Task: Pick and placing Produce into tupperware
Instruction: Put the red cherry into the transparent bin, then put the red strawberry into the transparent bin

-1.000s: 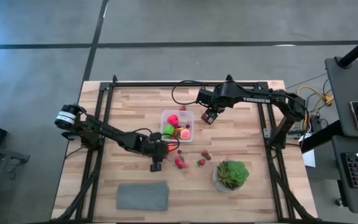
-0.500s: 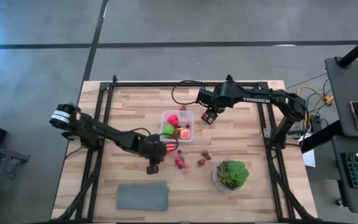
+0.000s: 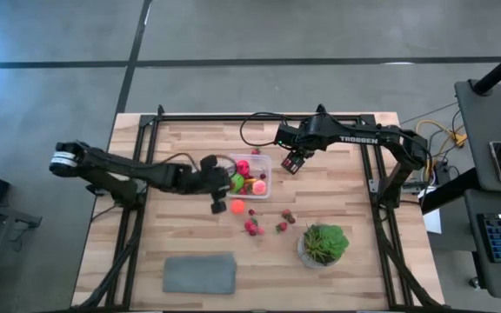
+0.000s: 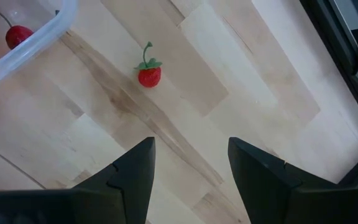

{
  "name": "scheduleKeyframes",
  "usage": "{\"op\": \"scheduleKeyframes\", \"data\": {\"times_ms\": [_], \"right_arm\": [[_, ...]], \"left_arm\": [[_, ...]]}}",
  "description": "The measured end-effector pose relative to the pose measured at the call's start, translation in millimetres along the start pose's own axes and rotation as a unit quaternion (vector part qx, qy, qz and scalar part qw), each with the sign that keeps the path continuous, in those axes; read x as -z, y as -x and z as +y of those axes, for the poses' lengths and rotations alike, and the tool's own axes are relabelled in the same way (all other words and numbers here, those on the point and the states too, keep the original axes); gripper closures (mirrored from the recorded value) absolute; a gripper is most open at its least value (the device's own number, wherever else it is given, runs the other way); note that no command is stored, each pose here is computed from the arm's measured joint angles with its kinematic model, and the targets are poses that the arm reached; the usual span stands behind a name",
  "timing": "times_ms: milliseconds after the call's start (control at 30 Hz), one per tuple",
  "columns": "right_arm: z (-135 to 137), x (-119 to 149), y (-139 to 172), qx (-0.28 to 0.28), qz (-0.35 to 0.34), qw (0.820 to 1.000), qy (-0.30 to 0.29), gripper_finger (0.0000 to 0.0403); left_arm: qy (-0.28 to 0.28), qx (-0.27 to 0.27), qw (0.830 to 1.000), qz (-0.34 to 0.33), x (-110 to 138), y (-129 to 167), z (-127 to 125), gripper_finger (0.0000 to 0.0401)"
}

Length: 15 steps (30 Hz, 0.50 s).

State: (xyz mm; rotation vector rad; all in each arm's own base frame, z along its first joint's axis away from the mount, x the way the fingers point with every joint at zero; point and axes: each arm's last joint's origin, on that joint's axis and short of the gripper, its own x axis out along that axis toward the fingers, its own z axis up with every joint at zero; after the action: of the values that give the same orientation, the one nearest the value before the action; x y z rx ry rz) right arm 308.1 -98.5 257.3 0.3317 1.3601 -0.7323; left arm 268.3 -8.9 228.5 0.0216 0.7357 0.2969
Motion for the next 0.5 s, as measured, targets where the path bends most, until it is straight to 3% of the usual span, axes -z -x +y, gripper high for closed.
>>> {"op": "scheduleKeyframes", "data": {"times_ms": [167, 400, 500], "right_arm": [[0.0, 0.0, 0.0, 0.000, 0.000, 1.000, -0.002, 0.0207], [1.0, -1.8, 0.2, -0.005, -0.010, 1.000, 0.003, 0.0207], [4.5, -7.0, 0.7, -0.041, -0.030, 0.999, 0.021, 0.0207]], "left_arm": [[0.095, -0.025, 0.995, 0.019, 1.0, -20.8, 23.6, 0.0277], [0.088, -0.013, 0.996, -0.003, -7.2, -24.2, 26.6, 0.0210], [0.093, -0.016, 0.995, 0.008, -5.3, -17.1, 28.5, 0.0179]]}}
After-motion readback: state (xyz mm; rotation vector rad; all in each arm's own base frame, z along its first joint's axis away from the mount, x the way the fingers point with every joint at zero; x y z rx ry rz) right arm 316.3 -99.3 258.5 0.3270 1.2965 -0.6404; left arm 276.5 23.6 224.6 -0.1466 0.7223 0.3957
